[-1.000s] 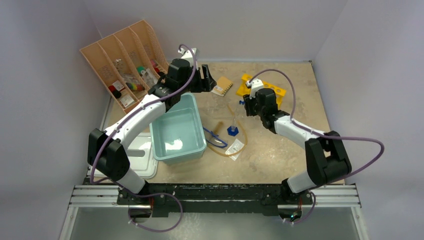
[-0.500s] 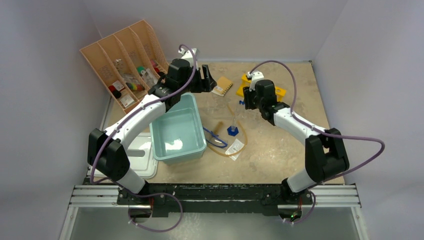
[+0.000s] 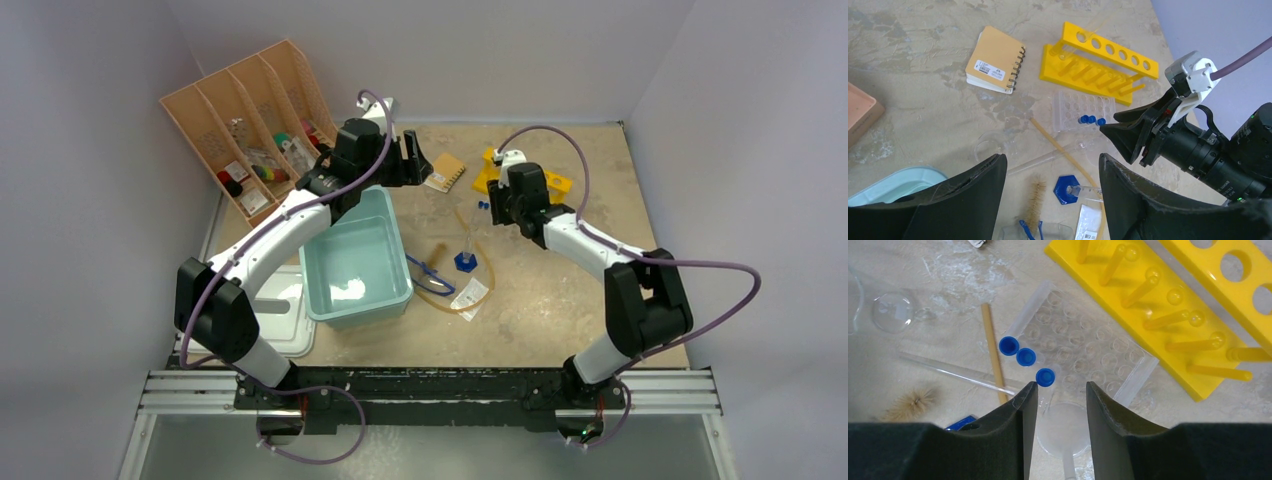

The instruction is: Organize the chemistry lab equipment

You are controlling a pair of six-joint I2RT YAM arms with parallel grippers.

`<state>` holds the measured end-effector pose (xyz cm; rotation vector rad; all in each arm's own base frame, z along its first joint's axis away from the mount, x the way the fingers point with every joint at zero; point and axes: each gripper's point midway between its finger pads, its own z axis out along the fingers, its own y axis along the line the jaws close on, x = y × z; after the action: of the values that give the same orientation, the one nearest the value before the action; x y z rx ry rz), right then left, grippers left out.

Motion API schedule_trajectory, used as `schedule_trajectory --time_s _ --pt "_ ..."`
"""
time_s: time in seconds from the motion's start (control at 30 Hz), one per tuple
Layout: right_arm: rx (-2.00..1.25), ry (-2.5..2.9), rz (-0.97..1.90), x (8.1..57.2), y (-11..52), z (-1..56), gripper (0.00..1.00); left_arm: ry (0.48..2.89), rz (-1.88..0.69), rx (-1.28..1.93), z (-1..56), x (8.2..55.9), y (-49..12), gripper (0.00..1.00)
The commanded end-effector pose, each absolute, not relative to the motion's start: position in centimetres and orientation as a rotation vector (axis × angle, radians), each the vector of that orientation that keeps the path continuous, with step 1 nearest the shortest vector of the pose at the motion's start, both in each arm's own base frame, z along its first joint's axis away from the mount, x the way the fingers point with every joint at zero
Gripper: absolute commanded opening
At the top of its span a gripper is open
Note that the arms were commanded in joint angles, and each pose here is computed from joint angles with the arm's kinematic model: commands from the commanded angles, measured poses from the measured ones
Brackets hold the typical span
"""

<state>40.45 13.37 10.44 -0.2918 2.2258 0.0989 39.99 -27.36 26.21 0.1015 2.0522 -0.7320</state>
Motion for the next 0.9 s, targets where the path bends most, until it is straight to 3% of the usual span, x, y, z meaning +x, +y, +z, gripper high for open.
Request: schedule_trajectory --time_s 0.0,0.23,0.43,0.7,0.87 --pt "-0.211 2.186 0.041 42.1 12.6 12.2 0.42 1.983 -0.749 0.101 28.7 39.9 -26.9 0.67" --pt "-0.211 2.186 0.051 42.2 12.8 12.4 0.43 1.989 -0.747 0.1 28.5 39.9 -26.9 0.67" --pt "-0.254 2.146 0.193 41.4 14.6 15.4 0.5 1.981 -0.749 0.1 28.8 39.9 -26.8 0.67" --pt "-0.147 2.158 0.225 39.2 13.9 18.3 0.53 1.958 -0.755 0.102 29.7 39.7 -26.7 0.67" --pt "-0.023 2.268 0.162 36.9 12.0 17.0 0.54 1.939 -0.755 0.096 30.5 39.1 -26.2 0.67"
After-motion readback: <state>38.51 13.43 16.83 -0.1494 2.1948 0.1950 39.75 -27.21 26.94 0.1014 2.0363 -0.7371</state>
